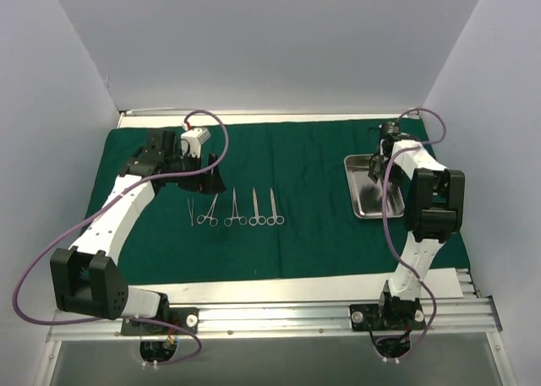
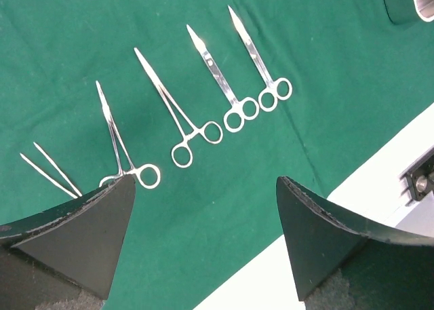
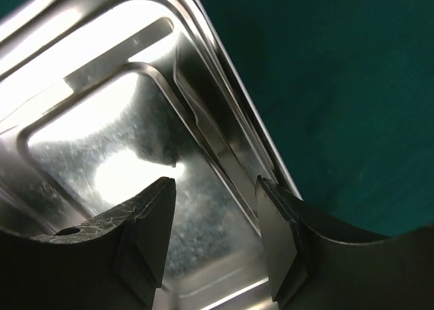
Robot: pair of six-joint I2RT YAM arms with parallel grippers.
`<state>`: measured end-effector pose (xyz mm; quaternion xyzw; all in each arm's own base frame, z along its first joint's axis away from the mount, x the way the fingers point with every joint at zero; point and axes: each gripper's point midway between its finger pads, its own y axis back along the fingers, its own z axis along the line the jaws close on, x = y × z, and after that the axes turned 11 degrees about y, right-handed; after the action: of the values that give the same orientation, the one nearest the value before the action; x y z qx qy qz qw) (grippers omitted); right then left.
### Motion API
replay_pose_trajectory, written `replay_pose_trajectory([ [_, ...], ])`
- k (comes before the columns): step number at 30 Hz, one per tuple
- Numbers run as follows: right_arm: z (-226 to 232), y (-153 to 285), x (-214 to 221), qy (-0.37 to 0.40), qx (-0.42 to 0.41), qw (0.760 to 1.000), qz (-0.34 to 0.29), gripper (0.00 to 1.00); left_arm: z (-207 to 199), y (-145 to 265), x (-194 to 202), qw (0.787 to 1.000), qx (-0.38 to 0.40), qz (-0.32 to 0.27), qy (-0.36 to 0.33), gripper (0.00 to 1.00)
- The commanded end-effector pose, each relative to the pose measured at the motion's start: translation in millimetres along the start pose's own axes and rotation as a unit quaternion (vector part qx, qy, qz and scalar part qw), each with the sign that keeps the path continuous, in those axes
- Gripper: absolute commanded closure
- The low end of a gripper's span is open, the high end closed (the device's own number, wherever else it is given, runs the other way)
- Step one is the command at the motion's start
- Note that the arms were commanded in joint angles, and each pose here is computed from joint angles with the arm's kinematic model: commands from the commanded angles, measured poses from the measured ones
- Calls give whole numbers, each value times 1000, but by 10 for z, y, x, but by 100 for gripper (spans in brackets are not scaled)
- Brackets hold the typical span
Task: Open and lay out the surgical kit
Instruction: Place the medical item in the surgical kit, then pick up the medical item from the container.
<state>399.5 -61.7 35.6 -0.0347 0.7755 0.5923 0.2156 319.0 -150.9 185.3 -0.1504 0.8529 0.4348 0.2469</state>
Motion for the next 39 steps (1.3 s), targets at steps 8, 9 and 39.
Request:
replay_pose_trajectory([
  [8,109,-370,-79,25,-8,1000,-5,48,-300,158,-179,998,64,-10,-2,6],
  [9,135,-399,-58,26,-17,1000,-2,48,-239,154,-183,999,43,-13,7,6],
  [39,416,408,171,-62,-177,982,24,100,-551,-18,-369,974,170,-35,144,2],
])
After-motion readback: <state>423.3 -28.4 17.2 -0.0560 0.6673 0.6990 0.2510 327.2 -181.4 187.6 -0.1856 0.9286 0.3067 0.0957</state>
